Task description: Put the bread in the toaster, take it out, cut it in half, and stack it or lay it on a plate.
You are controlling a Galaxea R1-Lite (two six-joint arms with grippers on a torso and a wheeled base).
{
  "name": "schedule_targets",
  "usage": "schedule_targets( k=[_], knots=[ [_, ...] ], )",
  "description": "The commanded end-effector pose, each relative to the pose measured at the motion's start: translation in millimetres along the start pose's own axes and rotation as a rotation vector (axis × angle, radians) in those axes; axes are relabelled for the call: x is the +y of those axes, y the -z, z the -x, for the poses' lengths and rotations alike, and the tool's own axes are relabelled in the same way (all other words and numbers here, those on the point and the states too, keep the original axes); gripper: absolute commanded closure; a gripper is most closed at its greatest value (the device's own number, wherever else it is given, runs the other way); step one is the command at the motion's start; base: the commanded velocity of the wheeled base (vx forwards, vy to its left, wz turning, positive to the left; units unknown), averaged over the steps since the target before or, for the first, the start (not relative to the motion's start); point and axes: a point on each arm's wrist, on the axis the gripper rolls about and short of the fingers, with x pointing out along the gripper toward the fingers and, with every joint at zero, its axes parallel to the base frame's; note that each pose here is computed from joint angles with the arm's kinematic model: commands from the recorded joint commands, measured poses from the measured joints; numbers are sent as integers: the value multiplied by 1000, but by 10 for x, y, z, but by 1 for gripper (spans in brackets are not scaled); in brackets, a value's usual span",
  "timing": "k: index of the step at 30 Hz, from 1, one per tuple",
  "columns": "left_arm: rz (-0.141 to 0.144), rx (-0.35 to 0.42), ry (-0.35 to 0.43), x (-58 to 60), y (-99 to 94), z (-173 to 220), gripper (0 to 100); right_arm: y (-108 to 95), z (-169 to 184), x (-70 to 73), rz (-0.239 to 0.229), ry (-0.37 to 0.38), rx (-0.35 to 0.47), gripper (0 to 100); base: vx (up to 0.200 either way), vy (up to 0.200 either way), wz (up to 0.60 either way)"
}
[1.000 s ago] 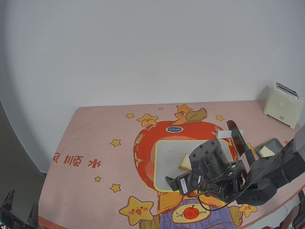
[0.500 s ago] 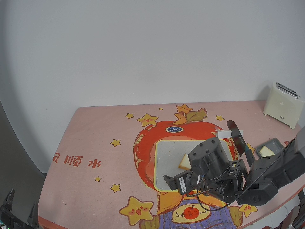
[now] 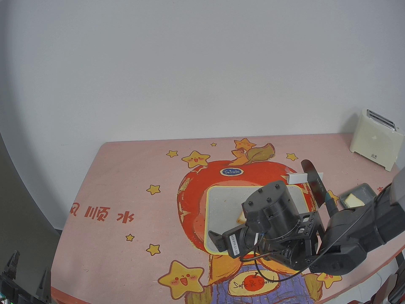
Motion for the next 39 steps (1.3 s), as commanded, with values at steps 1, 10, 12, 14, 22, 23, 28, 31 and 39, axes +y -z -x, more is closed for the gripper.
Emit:
schedule_targets(
  k=[1,10,12,14,22,23,28,31,39],
  knots=[
    [0,7,-1,0,51,-5,0,13,-126,17,-1,12,14,0,0,0,0],
    [0,7,-1,0,51,-5,0,46,-215,-20,-6,32,31,0,0,0,0],
    [0,7,-1,0,51,-5,0,38,-215,-18,-17,31,29,0,0,0,0],
    [0,7,-1,0,51,-5,0,42,-217,-24,-23,33,31,0,0,0,0],
    [0,7,-1,0,51,-5,0,67,-243,-56,-25,44,44,100,0,0,0],
    [0,7,-1,0,51,-5,0,80,-254,-67,-26,49,49,100,0,0,0],
    [0,7,-1,0,51,-5,0,109,-255,-80,-23,53,59,100,0,0,0],
    [0,7,-1,0,51,-5,0,84,-231,-83,-27,50,49,100,0,0,0],
    [0,7,-1,0,51,-5,0,-37,-78,-110,-47,35,0,100,0,0,0]
  ],
)
